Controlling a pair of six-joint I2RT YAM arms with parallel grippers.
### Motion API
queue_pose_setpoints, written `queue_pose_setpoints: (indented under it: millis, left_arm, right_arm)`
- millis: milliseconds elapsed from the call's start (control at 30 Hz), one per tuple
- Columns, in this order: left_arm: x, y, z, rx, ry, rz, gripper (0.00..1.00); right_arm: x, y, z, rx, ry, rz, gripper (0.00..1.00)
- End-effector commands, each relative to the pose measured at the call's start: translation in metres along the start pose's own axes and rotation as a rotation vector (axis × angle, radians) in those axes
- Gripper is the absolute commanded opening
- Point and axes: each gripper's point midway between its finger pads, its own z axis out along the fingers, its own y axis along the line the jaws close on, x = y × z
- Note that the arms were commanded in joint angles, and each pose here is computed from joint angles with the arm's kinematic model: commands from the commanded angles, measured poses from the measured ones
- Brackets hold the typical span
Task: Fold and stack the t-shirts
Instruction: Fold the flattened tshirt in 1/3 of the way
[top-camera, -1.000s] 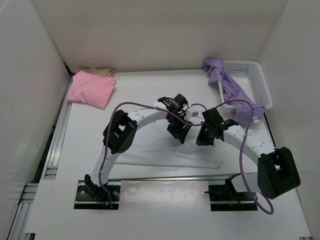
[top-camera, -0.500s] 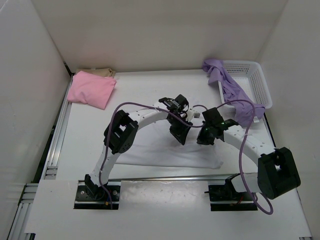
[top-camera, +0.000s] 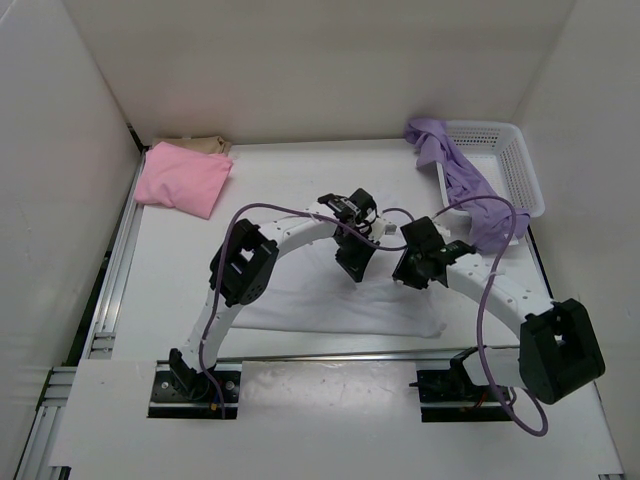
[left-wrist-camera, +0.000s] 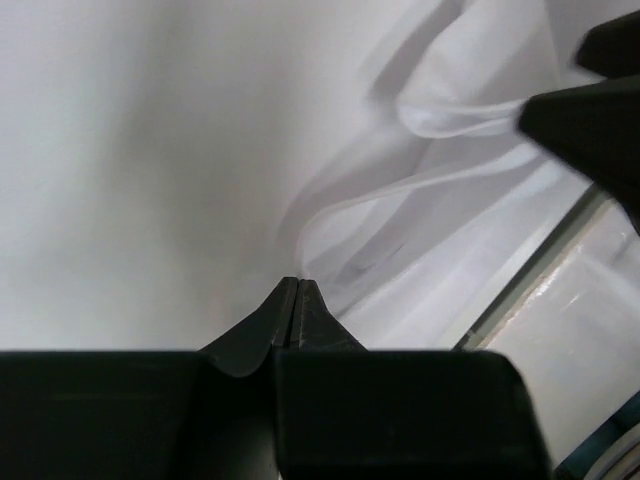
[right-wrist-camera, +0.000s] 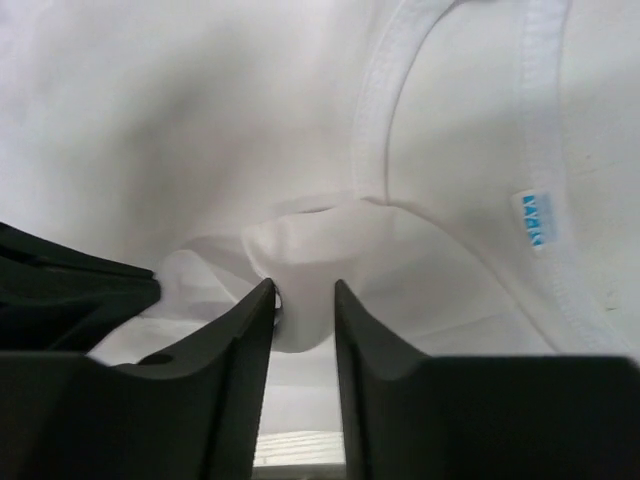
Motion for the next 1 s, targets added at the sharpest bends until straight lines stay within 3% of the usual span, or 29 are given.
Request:
queue_pose_setpoints:
  millis: [0, 33, 167, 433, 767, 867, 900, 967]
  left_arm:
    - [-0.006, 0.000, -0.024, -0.051, -0.038, 0.021, 0.11]
    - [-0.005, 0.001, -0.020, -0.051, -0.029, 0.016, 0.11]
    - [-0.002, 0.008, -0.015, -0.074, -0.011, 0.007, 0.11]
    - [0.005, 0.013, -0.013, -0.094, 0.016, -0.005, 0.11]
    - [0.002, 0.008, -0.011, -0.082, 0.017, 0.005, 0.16]
    - [0.001, 0.013, -0.011, -0.113, 0.022, 0.002, 0.21]
    - [-0.002, 0.015, -0.012, -0.128, 0.014, 0.006, 0.25]
    - [-0.004, 0.025, -0.019, -0.195, 0.002, 0.011, 0.28]
  right_arm:
    - [-0.012, -0.017, -0.002, 0.058, -0.074, 0.033, 0.39]
    - [-0.016, -0.021, -0.002, 0.055, -0.089, 0.053, 0.44]
    - [-0.028, -0.025, 0.000, 0.033, -0.112, 0.013, 0.44]
    - [-0.023, -0.021, 0.024, -0.045, 0.029, -0.125, 0.41]
    - [-0.018, -0.006, 0.034, -0.092, 0.084, -0.075, 0.48]
    - [-0.016, -0.010, 0.036, -0.066, 0.090, -0.048, 0.27]
    - [-0.019, -0.016, 0.037, -0.026, 0.073, -0.029, 0.13]
    - [-0.025, -0.027, 0.030, 0.029, 0.036, 0.019, 0.05]
